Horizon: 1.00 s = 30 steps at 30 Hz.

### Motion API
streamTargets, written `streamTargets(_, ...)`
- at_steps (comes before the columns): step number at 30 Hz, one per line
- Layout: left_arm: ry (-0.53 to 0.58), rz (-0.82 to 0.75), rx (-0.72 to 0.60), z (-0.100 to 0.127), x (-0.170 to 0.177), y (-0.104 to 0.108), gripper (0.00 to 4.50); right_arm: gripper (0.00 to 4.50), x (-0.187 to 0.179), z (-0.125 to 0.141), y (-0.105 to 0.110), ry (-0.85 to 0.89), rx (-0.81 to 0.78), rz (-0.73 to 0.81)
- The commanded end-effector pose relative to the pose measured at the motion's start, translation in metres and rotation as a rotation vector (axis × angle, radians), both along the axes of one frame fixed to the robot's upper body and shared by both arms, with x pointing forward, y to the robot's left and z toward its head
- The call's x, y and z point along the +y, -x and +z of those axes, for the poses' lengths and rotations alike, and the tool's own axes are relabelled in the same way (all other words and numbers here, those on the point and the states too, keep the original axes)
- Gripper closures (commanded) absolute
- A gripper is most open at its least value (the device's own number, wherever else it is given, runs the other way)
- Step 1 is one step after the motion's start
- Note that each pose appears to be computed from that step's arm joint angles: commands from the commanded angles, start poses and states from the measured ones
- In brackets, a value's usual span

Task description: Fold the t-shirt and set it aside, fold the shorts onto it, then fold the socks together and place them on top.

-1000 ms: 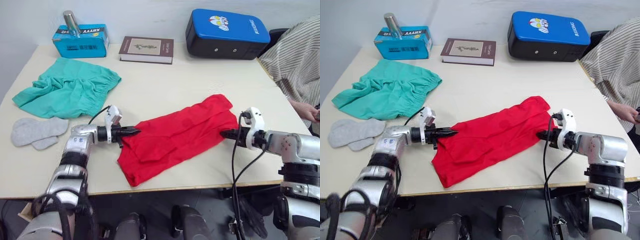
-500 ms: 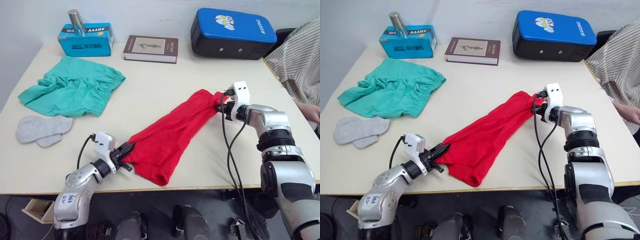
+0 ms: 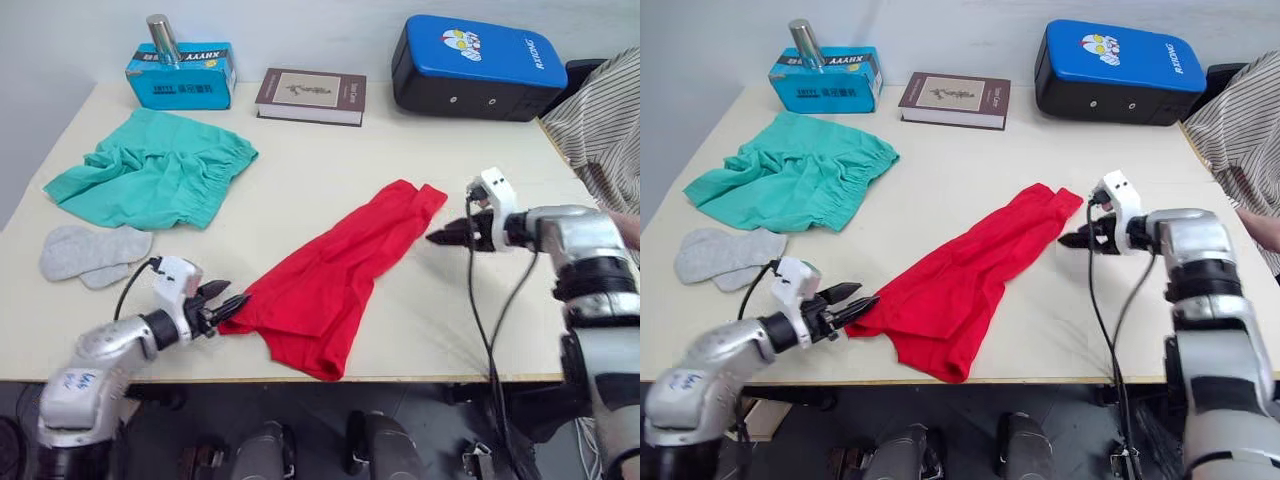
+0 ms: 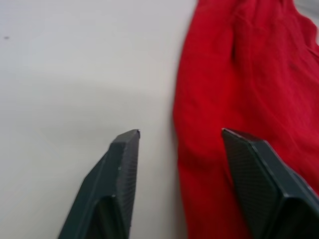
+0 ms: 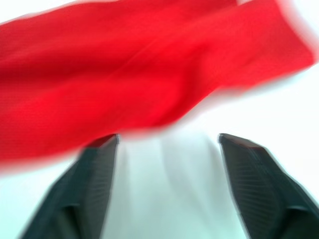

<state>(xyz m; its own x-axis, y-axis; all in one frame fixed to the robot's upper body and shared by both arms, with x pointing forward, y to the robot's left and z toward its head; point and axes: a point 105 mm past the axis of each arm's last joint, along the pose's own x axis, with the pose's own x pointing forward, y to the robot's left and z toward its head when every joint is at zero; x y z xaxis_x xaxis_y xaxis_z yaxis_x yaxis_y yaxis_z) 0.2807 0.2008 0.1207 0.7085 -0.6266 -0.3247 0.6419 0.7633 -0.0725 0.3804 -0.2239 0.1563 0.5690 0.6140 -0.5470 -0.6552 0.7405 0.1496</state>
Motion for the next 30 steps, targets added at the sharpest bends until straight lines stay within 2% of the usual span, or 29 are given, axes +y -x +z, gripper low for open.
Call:
streamTargets(1, 0.066, -0.127, 0.038, 0.021, 0.002, -0.006, 0.78, 0.01, 0.035, 0.008, 0.05, -0.077, 0.105, 0.198)
streamTargets(3, 0.073, -0.172, 0.055, 0.031, 0.002, -0.015, 0.16, 0.0, 0.05, 0.002, 0.075, -0.097, 0.159, 0.26)
streamTargets(4, 0.069, -0.192, 0.053, 0.036, 0.0, -0.021, 0.02, 0.0, 0.057, -0.002, 0.085, -0.114, 0.183, 0.275)
streamTargets(8, 0.068, -0.216, -0.016, 0.048, -0.02, -0.067, 0.02, 0.0, 0.083, -0.027, 0.12, -0.163, 0.276, 0.311)
streamTargets(12, 0.101, -0.226, -0.019, 0.049, -0.052, -0.108, 0.02, 0.0, 0.098, -0.042, 0.128, -0.179, 0.309, 0.268)
streamTargets(16, 0.111, -0.207, 0.029, 0.037, -0.072, -0.136, 0.02, 0.0, 0.112, -0.049, 0.134, -0.198, 0.353, 0.274)
streamTargets(22, 0.065, -0.241, 0.1, 0.013, -0.107, -0.147, 0.02, 0.0, 0.136, -0.061, 0.144, -0.231, 0.416, 0.294)
streamTargets(25, 0.019, -0.241, 0.095, 0.007, -0.114, -0.149, 0.02, 0.0, 0.144, -0.063, 0.144, -0.249, 0.417, 0.291)
streamTargets(27, 0.032, -0.261, 0.094, 0.009, -0.121, -0.149, 0.02, 0.0, 0.149, -0.065, 0.144, -0.26, 0.417, 0.283)
streamTargets(29, 0.044, -0.29, 0.107, 0.01, -0.129, -0.146, 0.4, 0.0, 0.153, -0.065, 0.145, -0.281, 0.419, 0.278)
streamTargets(30, 0.035, -0.295, 0.106, 0.009, -0.131, -0.146, 0.55, 0.18, 0.154, -0.066, 0.146, -0.288, 0.421, 0.277)
